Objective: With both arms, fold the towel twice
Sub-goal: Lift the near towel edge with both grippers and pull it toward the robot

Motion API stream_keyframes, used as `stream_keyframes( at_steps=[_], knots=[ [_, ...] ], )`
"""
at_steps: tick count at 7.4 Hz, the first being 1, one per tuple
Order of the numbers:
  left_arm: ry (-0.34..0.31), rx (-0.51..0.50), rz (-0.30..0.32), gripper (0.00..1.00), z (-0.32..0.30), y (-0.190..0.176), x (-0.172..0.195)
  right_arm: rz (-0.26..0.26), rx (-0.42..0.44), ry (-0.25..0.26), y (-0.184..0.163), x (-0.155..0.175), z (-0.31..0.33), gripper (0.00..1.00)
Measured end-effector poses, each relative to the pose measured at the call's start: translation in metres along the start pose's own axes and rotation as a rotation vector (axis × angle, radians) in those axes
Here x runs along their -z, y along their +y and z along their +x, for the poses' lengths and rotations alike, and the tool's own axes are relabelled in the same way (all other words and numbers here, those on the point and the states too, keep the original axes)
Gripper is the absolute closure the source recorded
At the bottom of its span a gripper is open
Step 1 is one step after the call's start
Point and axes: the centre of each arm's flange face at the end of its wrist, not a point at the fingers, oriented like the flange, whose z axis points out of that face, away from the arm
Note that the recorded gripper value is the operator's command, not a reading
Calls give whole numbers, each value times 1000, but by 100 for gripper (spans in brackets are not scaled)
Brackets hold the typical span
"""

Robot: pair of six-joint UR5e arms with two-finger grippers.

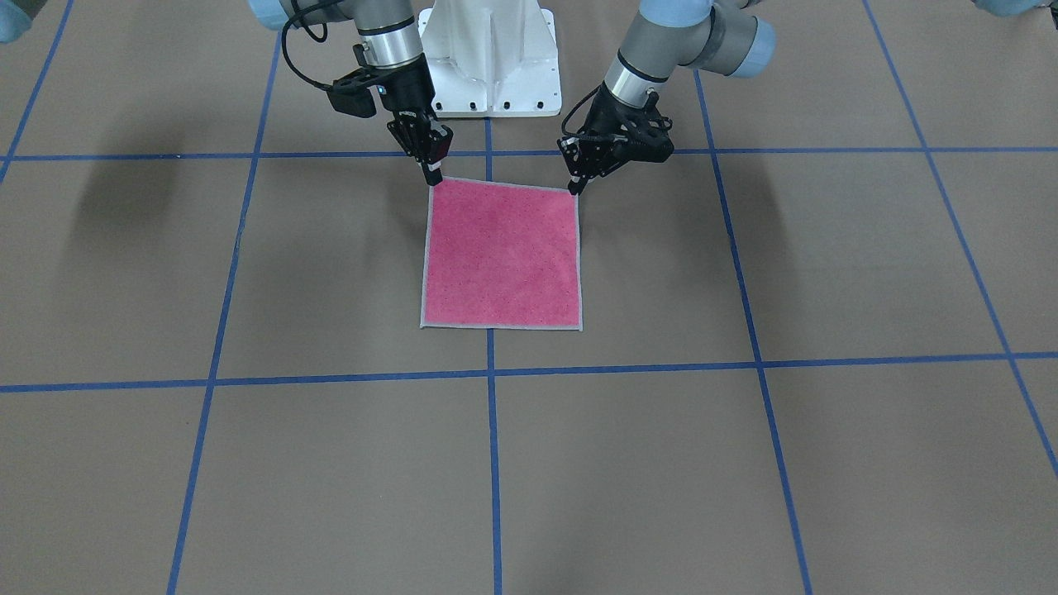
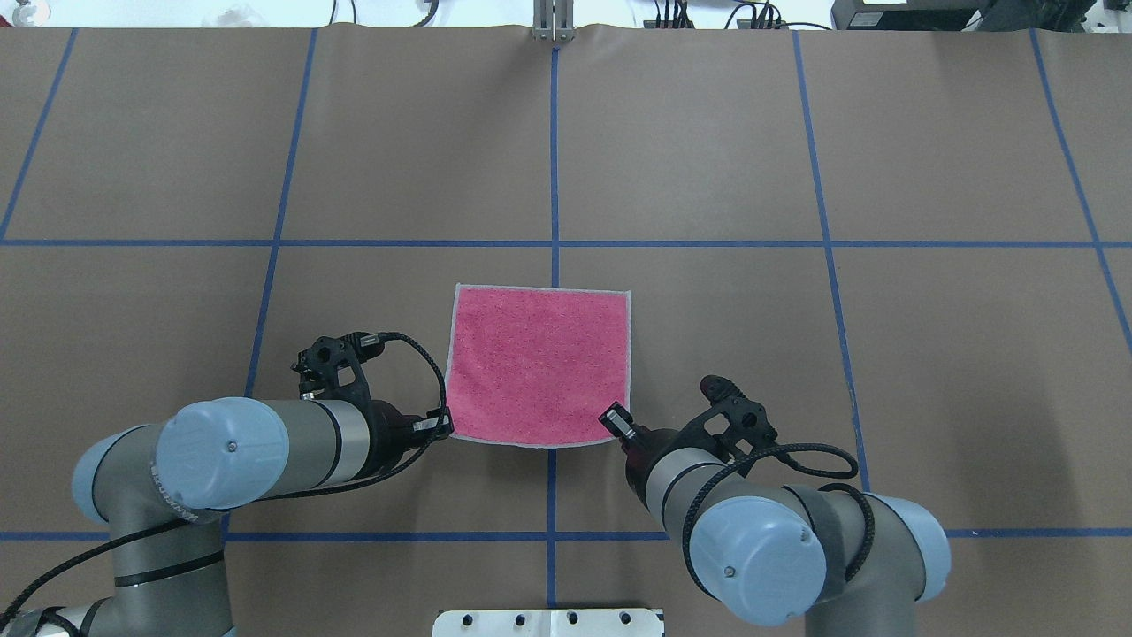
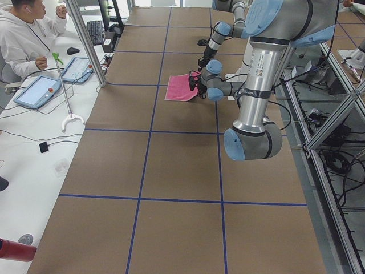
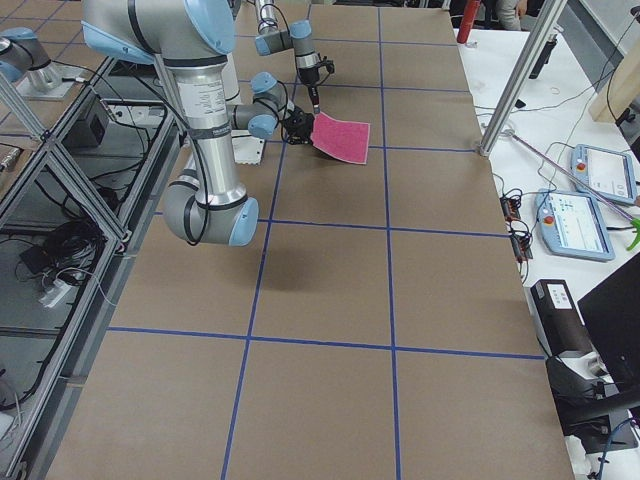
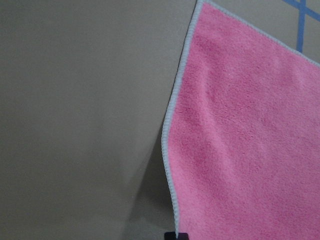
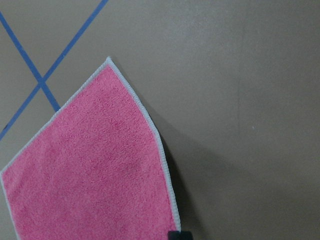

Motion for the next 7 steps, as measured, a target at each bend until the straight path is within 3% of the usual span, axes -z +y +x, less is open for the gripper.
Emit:
stream_keyframes(
  at_steps=[2, 7],
  knots=[
    [30, -1, -9, 100, 11, 2, 11, -4, -2, -8, -8, 11, 3, 100],
    [9, 5, 27, 100, 26, -20, -10, 82, 20, 17, -37, -24, -1, 100]
  ],
)
